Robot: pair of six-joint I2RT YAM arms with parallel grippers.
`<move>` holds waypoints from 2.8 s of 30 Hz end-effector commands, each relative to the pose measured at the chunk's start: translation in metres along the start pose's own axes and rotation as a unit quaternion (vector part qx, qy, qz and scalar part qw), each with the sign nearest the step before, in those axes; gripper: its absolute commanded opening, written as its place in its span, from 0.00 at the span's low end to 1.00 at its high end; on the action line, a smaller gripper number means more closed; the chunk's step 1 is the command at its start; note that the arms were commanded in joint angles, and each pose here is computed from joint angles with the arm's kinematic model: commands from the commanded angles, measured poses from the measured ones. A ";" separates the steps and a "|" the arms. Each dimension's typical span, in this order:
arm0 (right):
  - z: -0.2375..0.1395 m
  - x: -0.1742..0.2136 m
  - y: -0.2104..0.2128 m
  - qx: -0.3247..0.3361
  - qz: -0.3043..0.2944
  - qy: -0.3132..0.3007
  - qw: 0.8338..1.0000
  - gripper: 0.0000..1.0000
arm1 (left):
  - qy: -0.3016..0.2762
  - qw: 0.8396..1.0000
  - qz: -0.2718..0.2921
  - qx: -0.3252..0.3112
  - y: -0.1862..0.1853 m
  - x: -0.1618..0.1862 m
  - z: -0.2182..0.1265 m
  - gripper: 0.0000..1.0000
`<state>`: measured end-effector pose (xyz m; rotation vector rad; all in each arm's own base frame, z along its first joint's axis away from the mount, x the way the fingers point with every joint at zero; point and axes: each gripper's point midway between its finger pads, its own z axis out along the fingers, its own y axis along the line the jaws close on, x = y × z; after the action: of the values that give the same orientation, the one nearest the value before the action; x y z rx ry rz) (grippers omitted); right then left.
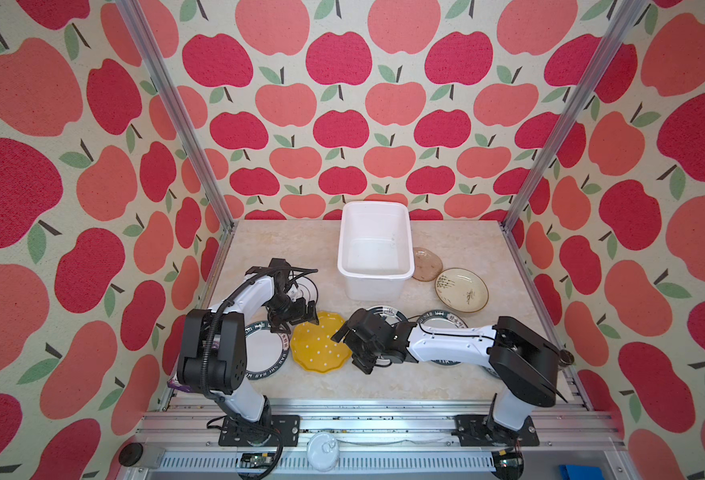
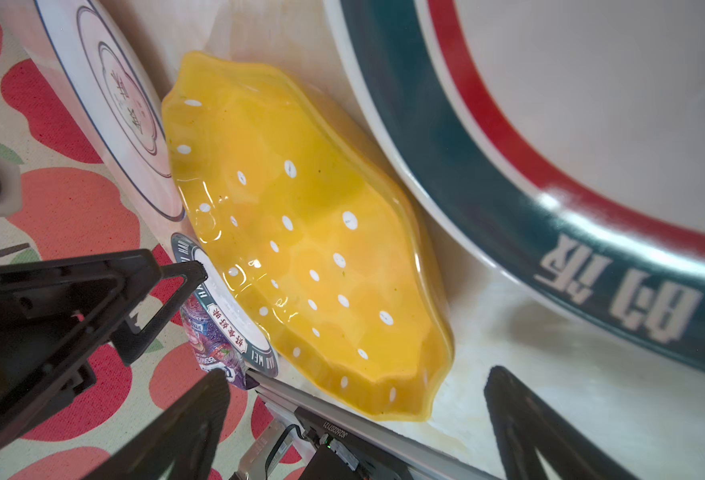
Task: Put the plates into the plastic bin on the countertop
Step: 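Lower the right gripper onto the yellow dish rim while the left gripper hovers nearby, then close the right gripper on the yellow dish rim and tilt it up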
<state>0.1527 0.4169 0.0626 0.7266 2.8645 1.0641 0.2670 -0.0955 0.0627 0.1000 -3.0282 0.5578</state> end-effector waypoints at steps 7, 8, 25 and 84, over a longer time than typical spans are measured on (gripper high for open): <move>0.012 -0.002 0.004 -0.013 0.016 0.002 1.000 0.99 | 0.003 1.000 0.012 0.019 -0.007 -0.012 0.011 0.95; 0.014 -0.003 0.005 -0.015 0.016 0.003 1.000 0.99 | 0.004 1.000 0.012 0.020 -0.007 -0.011 0.013 0.95; 0.022 -0.006 0.023 -0.057 -0.009 0.003 0.998 0.98 | 0.021 0.999 0.021 0.023 -0.010 -0.005 0.024 0.87; -0.042 0.011 0.132 -0.240 -0.201 -0.055 0.948 0.70 | 0.024 0.998 0.042 0.032 -0.024 -0.004 0.016 0.85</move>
<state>0.1876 0.4404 0.0849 0.2634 2.6265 1.1291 0.2813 -0.0960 0.0425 0.0238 -3.0514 0.5066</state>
